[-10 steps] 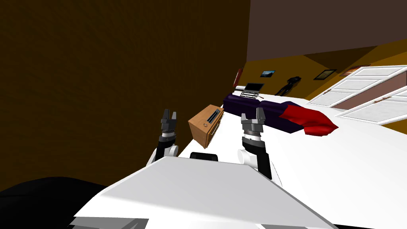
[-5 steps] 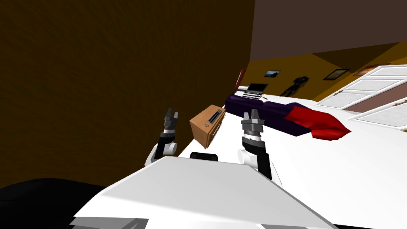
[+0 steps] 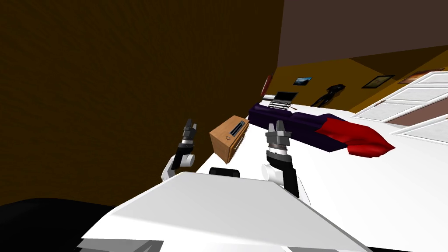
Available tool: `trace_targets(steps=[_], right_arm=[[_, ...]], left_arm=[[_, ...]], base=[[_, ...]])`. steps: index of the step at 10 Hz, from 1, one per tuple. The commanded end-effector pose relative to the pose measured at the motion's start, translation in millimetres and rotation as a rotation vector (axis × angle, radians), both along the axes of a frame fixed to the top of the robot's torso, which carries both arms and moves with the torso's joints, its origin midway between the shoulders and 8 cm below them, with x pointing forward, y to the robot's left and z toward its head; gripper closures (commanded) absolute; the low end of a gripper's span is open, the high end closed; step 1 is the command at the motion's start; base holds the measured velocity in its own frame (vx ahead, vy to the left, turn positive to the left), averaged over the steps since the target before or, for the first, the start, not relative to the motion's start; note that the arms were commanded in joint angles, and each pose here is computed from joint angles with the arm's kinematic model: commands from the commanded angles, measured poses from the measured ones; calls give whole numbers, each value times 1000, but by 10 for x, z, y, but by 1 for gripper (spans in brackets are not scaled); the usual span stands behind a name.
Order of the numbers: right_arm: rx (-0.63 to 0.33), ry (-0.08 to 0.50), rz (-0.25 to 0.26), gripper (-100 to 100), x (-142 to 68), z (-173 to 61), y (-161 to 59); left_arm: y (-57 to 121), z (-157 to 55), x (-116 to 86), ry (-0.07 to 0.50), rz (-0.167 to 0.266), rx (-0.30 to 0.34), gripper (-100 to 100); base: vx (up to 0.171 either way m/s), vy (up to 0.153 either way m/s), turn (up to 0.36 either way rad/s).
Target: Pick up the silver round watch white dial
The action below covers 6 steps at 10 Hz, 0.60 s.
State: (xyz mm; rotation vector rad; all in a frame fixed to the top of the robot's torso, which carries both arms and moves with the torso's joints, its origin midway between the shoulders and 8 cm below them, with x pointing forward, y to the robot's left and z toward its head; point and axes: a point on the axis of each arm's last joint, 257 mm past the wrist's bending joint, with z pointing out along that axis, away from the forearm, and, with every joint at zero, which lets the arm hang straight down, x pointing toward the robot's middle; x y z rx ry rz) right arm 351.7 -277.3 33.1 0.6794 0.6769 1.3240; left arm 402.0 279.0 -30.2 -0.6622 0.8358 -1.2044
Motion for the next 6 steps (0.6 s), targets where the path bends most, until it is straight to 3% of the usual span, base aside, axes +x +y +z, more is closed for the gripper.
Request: trace_targets(steps=[1, 6], right_arm=[[0, 0, 0, 0, 0, 0, 0], [0, 0, 0, 0, 0, 0, 0]], left_arm=[[74, -67, 142, 37, 15, 0, -100], [242, -300, 427, 142, 49, -10, -100]], base=[[3, -2, 59], [3, -6, 39]])
